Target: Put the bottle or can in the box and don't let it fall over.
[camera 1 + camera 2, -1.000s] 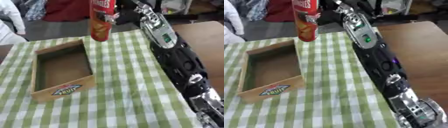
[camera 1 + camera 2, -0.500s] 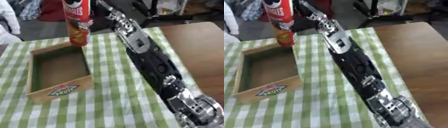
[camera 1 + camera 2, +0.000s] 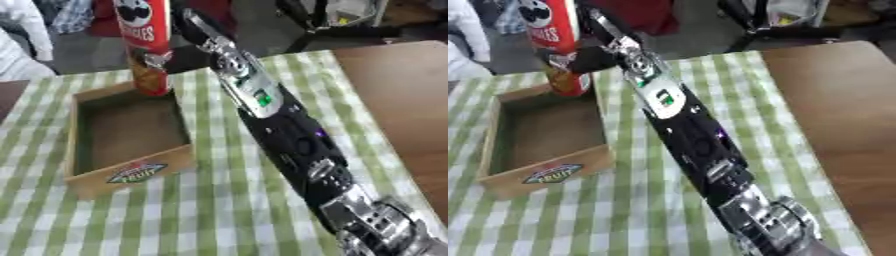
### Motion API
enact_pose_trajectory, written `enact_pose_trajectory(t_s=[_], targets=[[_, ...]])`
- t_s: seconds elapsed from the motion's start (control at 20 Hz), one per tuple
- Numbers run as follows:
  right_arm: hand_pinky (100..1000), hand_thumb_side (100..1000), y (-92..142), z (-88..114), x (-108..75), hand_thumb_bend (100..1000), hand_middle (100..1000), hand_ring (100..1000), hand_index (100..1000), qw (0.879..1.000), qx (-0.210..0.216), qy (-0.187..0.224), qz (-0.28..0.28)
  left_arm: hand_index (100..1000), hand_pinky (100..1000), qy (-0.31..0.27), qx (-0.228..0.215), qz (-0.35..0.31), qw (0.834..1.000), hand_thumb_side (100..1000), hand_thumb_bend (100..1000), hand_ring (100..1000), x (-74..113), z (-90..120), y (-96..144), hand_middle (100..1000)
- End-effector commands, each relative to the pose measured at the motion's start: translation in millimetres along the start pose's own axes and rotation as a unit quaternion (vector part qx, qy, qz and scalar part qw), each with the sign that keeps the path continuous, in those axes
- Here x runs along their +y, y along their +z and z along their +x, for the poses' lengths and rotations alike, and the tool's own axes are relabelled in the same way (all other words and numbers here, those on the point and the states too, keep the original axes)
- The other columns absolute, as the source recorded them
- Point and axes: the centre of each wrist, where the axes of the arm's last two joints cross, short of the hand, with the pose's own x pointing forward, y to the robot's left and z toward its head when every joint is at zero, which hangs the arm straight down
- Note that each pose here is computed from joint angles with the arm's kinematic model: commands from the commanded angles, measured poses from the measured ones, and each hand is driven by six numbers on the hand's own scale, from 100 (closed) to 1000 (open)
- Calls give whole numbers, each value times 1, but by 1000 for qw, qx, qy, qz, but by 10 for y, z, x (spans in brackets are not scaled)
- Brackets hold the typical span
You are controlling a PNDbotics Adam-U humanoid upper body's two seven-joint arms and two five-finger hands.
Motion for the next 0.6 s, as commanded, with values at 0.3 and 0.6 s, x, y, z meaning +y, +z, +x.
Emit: enact_pose_trajectory(t_s=[0.3,0.6], targets=[[944,100,-22,4,5,121,388,465,324,1000,2,-7,-8,827,806,-3,-19,4,1000,706,100,863,22,89,-59,835],[941,100,-16,-60,38,104,387,463,324,1000,16,-11,-9,826,805,-2,-24,5,1000,706,100,862,12,116,-83,835]])
